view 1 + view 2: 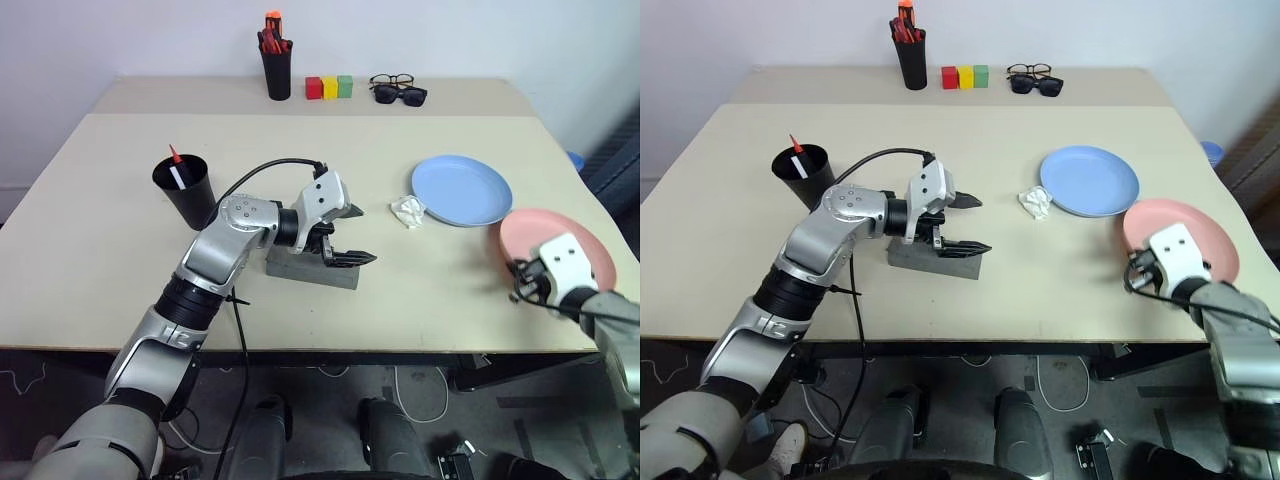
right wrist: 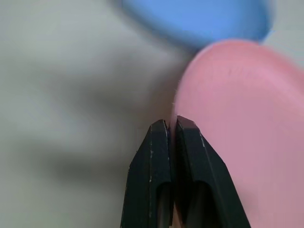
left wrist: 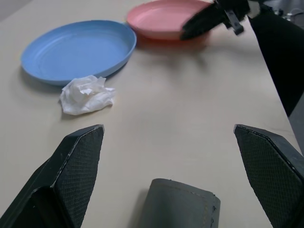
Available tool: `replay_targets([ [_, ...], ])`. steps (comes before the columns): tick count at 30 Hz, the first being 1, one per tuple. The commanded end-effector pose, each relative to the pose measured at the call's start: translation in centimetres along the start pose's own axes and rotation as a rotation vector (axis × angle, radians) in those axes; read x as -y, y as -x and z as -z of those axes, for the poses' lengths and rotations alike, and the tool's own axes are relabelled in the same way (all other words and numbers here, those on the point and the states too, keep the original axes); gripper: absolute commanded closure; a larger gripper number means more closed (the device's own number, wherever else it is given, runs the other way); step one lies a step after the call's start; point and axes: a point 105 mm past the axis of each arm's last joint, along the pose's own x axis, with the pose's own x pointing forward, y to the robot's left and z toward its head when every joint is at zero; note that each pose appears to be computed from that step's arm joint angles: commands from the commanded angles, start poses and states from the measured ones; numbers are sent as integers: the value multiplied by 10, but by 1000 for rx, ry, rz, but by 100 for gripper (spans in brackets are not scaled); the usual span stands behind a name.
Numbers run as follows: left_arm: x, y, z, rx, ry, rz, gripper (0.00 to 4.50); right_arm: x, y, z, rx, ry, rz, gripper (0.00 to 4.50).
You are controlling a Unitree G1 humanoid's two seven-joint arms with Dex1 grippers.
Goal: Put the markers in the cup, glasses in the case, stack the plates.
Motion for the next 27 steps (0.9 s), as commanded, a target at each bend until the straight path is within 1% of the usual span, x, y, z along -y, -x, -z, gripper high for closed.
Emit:
replay_targets([
  [1,-4,7,-10,39,-13,-40,0,13,-14,-42,142,105,41,447],
  [3,-4,9,-9,36,-6,-56,0,11,-28,-56,190,171,32,447],
  [8,-5,13,-6,36,14,-102,0,-8,-64,-75,250,212,-81,447],
  [13,-5,20,-4,27,26,-145,0,-27,-91,-75,237,235,-181,447],
  [14,-5,21,-4,26,31,-152,0,-29,-93,-74,231,242,-191,418],
  [17,-5,26,-1,16,43,-177,0,-27,-98,-78,244,242,-184,308],
  [18,-5,27,0,13,48,-183,0,-25,-99,-82,259,237,-171,248],
  [19,-4,29,1,11,53,-188,0,-23,-98,-88,286,200,-157,206],
  [20,-3,30,2,10,59,-192,0,-21,-98,-94,310,156,-152,149],
  [21,-3,31,3,8,63,-195,0,-21,-97,-98,331,120,-155,107],
  [24,-2,32,5,6,71,-204,0,-28,-90,-117,432,-28,-215,107],
  [27,-3,33,5,7,78,-209,0,-39,-84,-124,471,-60,-262,107],
])
